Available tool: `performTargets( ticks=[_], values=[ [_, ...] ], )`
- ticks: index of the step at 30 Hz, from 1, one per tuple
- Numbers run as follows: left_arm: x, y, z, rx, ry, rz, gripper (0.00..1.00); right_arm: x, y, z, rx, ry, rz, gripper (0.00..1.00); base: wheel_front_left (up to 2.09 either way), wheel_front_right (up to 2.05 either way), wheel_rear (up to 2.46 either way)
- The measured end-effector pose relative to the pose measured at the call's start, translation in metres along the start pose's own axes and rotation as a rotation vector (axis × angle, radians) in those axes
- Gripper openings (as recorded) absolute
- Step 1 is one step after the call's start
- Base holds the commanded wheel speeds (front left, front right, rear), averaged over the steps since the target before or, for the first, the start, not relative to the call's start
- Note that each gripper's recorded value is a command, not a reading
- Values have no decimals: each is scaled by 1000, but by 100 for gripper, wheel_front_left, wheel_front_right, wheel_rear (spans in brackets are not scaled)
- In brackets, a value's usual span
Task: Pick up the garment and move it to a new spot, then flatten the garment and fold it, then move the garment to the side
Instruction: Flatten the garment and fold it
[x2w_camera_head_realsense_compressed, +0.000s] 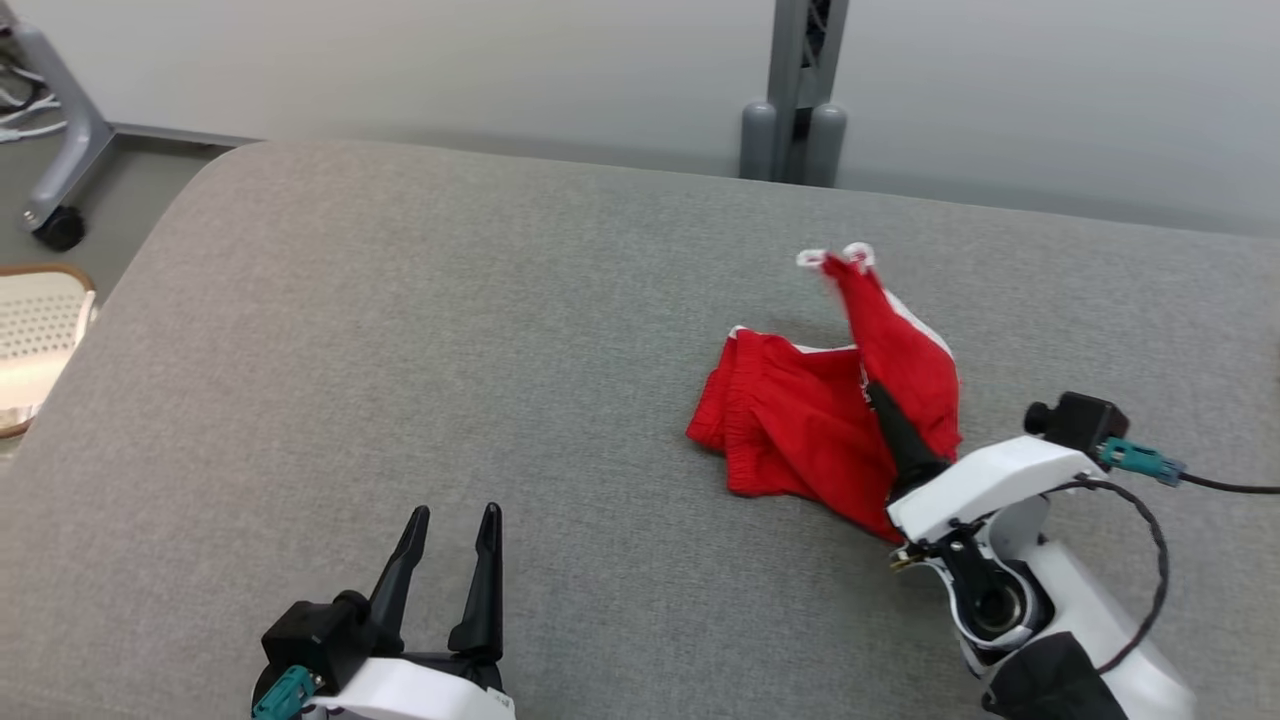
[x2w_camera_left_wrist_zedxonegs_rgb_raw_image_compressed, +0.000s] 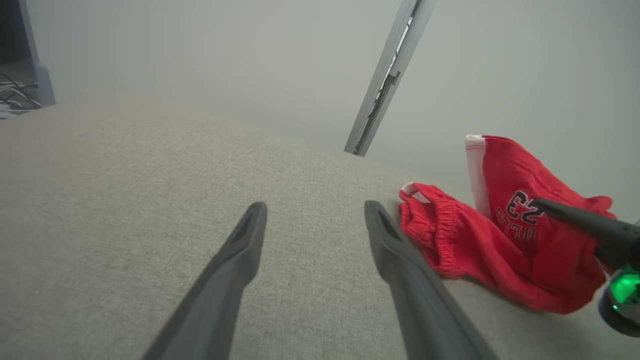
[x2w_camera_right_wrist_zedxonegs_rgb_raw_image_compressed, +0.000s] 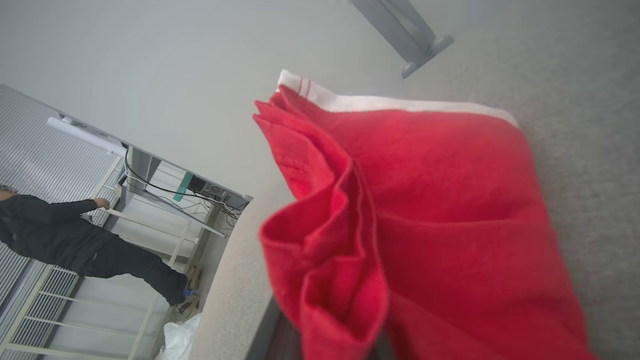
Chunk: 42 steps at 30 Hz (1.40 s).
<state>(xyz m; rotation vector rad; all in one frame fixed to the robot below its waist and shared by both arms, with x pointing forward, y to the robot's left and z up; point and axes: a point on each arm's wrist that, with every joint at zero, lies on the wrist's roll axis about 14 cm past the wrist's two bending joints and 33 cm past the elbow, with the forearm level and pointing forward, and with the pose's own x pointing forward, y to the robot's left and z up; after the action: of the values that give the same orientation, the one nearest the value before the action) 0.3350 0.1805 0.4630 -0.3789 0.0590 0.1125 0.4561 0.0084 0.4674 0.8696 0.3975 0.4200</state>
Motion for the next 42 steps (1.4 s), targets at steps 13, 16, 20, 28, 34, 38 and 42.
performTargets(
  ticks=[13,16,20,28,34,38,42],
  values=[
    [-14,20,0,-19,1,78,100,27,32,-61,-44,183,79,0,0,0,0],
    [-17,25,-1,-23,3,99,100,32,31,-71,-58,215,74,0,0,0,0],
    [-19,28,-2,-26,8,114,100,38,4,-82,-118,268,-9,100,0,0,0],
    [-18,33,-3,-25,14,135,100,47,24,-89,-136,280,52,100,0,0,0],
    [-17,31,-5,-27,20,131,100,46,34,-96,-188,297,95,100,0,0,0],
    [-16,29,-5,-30,20,126,100,46,37,-98,-241,301,116,100,0,0,0],
    [-16,29,-5,-31,17,124,100,43,39,-99,-254,300,123,100,0,0,0]
  ],
)
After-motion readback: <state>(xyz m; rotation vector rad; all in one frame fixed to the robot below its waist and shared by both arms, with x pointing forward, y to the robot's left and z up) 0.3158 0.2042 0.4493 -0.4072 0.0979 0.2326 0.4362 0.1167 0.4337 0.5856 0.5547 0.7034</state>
